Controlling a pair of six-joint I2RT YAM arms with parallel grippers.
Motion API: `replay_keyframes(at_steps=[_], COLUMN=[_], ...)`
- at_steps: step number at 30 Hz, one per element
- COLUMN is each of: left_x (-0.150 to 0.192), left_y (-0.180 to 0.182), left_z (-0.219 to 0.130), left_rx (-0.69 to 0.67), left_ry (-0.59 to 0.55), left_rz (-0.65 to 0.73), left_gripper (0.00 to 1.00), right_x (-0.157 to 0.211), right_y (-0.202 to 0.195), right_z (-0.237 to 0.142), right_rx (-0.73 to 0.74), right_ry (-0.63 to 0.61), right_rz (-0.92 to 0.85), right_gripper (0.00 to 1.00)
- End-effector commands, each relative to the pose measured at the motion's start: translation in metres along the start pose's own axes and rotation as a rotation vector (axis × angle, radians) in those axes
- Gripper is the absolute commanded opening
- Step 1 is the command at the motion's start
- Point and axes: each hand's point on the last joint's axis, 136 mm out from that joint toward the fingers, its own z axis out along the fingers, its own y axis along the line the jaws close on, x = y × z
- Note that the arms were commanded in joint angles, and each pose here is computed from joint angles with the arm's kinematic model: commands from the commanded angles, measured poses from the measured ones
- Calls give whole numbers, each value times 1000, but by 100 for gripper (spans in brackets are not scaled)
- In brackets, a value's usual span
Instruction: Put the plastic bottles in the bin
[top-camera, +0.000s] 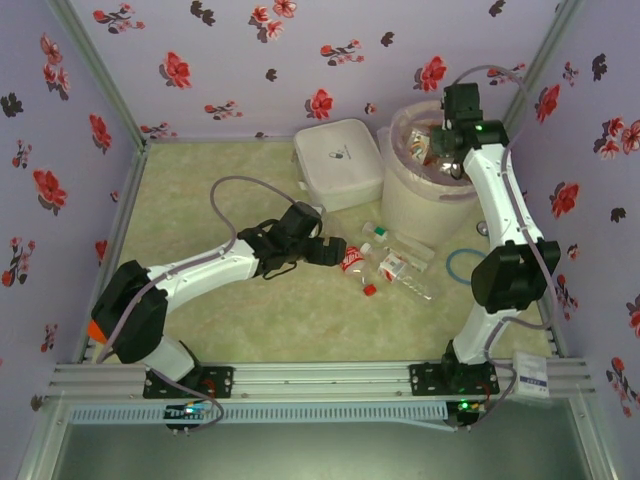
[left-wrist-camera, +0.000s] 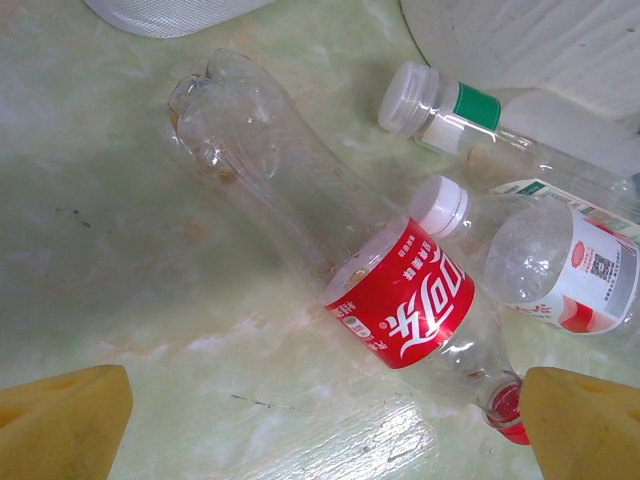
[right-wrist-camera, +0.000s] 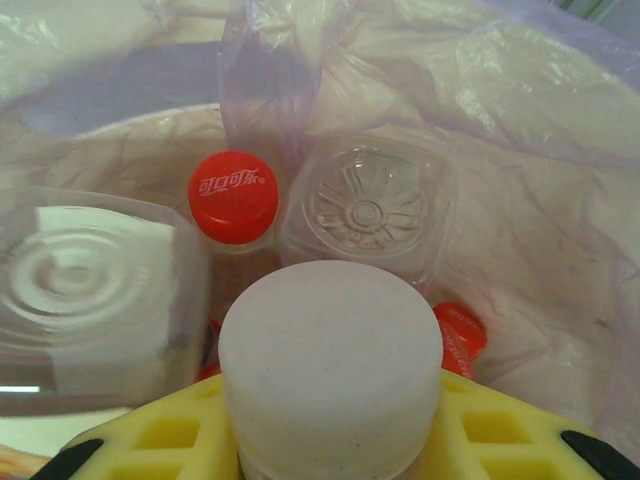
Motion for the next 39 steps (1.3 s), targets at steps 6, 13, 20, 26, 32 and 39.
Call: replay_keyframes(at_steps=[6, 13, 20, 26, 32, 39], left_x=[2, 3, 15, 23, 35, 52], left_y=[-7, -13, -21, -34, -23, -9], left_z=[5, 14, 30, 46, 72, 85], left_rx=[21, 1, -75, -86, -127, -163], left_ry=[30, 48, 123, 166, 200, 231], left_rz=[-35, -117, -74, -72, -77, -110], left_gripper=[100, 100, 100, 100, 100, 100], right_x=[48, 26, 2, -14, -17, -3], right_y=[3, 1, -5, -12, -10, -9], right_z=[32, 3, -43, -90, -127, -148], right_rx=[-14, -43, -63, -90, -165, -203], right_ry=[156, 75, -25, -126, -184, -199], right_rz=[43, 74, 88, 128, 161, 177], right_gripper=[42, 67, 83, 90, 92, 92])
